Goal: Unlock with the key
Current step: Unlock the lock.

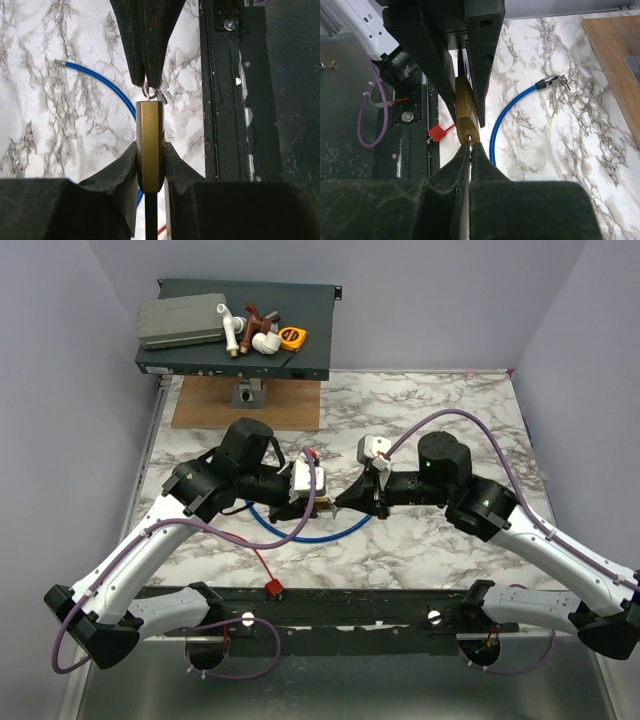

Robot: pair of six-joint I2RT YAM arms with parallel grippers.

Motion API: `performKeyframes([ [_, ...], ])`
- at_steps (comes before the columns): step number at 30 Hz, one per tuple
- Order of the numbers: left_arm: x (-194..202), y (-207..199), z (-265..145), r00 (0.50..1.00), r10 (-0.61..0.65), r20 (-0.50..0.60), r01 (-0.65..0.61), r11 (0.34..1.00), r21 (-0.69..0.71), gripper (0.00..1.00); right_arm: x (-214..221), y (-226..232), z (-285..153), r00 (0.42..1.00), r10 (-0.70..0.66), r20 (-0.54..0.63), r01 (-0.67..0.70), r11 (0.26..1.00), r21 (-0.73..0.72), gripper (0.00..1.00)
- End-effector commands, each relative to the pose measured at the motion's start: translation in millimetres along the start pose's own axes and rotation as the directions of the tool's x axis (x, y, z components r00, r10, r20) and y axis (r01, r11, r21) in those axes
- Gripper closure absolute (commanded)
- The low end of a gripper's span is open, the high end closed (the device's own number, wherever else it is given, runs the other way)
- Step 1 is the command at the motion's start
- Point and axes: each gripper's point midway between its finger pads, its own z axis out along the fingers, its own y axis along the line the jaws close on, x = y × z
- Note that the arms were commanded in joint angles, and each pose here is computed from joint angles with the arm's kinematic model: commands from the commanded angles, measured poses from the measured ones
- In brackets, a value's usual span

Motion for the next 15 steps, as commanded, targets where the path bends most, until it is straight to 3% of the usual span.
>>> performKeyframes([
  [1,-48,11,-17,0.985,0.145,0.092,-0.14,0.988,-0.061,1.0,6,9,6,0.998,0.055,-0.029,-0.057,0.995,-0.081,0.99],
  [6,-77,40,-31,0.965,0.258,0.053,-0.245,0.954,-0.175,1.0,-3,-7,11,0.99,0.141,0.024,-0.139,0.989,-0.052,0.99],
  [15,-93,60,-35,0.857,0.514,-0.032,-0.496,0.808,-0.317,1.0,-13,-31,8,0.934,0.347,0.089,-0.346,0.938,-0.033,0.99],
])
